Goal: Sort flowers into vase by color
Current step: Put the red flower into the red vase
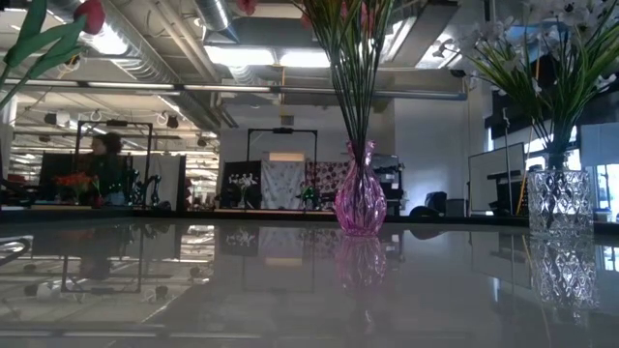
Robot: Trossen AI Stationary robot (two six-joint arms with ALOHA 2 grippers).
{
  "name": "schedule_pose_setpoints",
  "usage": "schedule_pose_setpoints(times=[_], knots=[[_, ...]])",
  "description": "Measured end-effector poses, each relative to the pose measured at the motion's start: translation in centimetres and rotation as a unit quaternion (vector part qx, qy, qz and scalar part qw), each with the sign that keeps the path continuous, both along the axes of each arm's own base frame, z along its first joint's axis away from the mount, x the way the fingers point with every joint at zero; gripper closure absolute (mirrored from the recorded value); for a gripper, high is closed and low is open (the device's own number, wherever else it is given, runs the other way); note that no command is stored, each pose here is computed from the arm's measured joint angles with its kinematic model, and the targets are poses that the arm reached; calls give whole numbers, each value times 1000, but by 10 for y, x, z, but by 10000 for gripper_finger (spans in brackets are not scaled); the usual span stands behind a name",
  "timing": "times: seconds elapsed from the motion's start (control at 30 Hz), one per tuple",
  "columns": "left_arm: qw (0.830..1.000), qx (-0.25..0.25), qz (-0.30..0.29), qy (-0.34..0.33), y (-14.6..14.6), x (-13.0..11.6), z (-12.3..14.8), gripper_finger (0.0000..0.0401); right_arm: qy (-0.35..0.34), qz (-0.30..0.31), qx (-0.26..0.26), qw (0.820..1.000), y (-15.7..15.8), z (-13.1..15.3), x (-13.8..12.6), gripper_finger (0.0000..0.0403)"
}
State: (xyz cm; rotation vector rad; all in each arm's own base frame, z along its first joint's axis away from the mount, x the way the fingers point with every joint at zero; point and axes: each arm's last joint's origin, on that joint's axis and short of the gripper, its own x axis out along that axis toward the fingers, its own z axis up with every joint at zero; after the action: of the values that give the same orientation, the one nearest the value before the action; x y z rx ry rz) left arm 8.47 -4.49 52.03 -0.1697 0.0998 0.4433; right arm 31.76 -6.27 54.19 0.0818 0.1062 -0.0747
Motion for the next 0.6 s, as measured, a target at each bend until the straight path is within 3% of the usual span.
schedule_pose_setpoints(times=[0.2, 0.3, 0.43, 0.6], knots=[[999, 33, 13, -29, -21, 37, 16, 200, -77, 91, -5, 993, 22, 13, 7, 403], [997, 49, -16, -51, -24, 65, 24, 201, -86, 113, -9, 990, 29, 13, 12, 403], [992, 83, -44, -89, -15, 103, 30, 201, -67, 125, -5, 990, 36, 5, 21, 403], [987, 87, -70, -111, 8, 143, 26, 201, -65, 141, -7, 988, 47, 3, 26, 403]])
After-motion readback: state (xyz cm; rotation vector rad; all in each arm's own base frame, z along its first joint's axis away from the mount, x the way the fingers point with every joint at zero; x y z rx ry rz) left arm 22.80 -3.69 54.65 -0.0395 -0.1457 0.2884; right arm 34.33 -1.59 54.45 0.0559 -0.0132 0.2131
